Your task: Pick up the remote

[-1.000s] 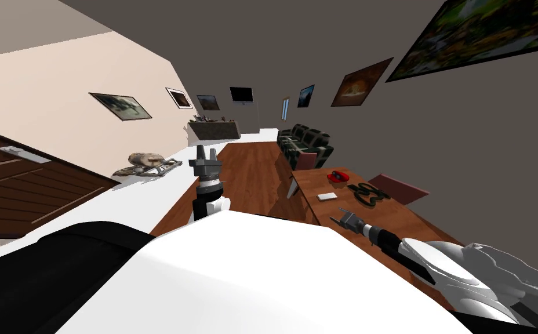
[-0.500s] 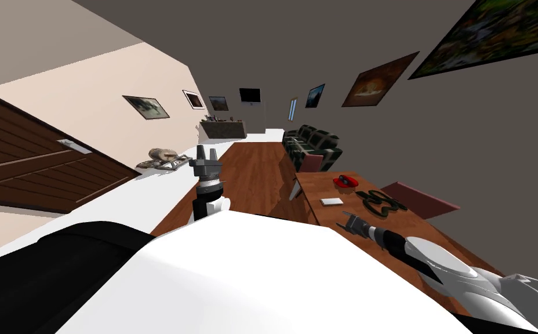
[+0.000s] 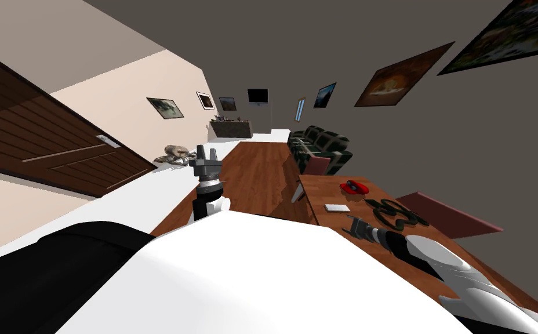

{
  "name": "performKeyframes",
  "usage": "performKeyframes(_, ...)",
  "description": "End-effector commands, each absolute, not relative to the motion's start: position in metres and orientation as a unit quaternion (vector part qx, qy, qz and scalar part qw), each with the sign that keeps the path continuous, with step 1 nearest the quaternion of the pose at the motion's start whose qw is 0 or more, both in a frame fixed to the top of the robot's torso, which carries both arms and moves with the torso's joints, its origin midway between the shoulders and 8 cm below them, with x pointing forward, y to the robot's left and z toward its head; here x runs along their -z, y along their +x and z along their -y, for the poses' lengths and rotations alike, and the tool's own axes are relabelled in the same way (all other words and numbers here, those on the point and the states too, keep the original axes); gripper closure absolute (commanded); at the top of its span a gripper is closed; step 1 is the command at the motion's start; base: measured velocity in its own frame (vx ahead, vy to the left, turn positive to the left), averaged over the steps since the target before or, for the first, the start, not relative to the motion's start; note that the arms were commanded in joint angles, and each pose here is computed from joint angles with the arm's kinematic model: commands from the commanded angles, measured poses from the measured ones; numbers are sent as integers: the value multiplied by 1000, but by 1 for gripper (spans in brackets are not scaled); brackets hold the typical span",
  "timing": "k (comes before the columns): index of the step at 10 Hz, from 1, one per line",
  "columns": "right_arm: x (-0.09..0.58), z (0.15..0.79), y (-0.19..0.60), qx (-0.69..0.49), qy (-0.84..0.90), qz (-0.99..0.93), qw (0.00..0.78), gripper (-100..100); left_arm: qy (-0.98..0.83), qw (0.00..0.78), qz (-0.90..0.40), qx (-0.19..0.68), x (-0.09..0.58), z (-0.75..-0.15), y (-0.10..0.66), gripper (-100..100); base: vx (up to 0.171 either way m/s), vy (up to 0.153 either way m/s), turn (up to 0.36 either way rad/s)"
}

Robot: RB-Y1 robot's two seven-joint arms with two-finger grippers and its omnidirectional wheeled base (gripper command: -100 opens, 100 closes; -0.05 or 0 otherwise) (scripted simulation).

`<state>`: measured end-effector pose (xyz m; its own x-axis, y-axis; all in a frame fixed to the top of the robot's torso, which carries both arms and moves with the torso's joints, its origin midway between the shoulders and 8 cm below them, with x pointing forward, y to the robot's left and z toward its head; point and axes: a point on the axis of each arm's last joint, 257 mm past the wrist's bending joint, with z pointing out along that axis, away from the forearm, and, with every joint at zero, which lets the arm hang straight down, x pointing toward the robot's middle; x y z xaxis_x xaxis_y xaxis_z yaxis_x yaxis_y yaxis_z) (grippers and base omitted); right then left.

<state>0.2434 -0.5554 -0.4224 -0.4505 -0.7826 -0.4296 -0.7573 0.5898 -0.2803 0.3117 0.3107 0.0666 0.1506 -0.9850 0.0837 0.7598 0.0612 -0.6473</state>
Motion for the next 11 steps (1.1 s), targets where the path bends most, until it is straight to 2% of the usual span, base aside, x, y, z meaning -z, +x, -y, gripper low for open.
performKeyframes(1,427,564,236,29,-468,-850,242,-100,-288,702,-196,622,-67,-311,312,0,21,-32,184)
performKeyframes(11,457,606,192,28,-545,-831,108,-100,-288,702,-196,622,-67,-311,312,0,33,-40,134)
